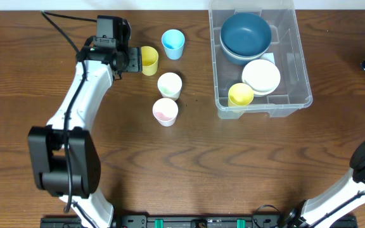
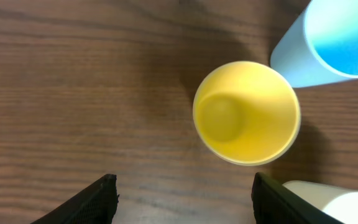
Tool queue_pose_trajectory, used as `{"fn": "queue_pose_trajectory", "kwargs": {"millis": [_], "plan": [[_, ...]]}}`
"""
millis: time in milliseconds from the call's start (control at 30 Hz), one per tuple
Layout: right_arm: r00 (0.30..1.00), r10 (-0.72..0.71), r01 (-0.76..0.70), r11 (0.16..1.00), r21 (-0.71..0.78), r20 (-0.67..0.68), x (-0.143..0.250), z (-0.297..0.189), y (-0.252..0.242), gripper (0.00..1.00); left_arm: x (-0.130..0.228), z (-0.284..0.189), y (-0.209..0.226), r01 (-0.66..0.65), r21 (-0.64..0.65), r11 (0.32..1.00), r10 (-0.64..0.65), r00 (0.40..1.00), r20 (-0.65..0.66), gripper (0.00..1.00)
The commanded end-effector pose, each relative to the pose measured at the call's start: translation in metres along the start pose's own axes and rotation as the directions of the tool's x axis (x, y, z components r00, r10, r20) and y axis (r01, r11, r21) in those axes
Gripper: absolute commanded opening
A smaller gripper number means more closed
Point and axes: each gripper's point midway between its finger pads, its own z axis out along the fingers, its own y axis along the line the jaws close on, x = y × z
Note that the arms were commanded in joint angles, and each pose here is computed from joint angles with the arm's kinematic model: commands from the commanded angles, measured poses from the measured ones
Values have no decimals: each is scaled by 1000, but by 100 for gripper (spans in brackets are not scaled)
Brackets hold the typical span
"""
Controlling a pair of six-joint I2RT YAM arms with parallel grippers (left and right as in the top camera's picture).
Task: Pack container
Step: 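Move the left gripper to the back yellow cup and grasp it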
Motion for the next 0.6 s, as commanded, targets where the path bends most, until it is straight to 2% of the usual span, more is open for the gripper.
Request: {"fn": "queue_pose_trajectory", "kwargs": {"millis": [0,300,567], "plan": [[1000,11,-11,1000,-7,11,-1,-6,0,99,4,17,-2,10,24,1000,-10,1000,-17,70],[1000,11,-11,1000,-7,11,-1,-6,0,99,14,54,-5,16,45,999,-14,999,-43,70],[1000,11,-11,1000,-7,11,-1,-6,0,99,24,67,-4,17,42,999,-14,997,-76,68]]}}
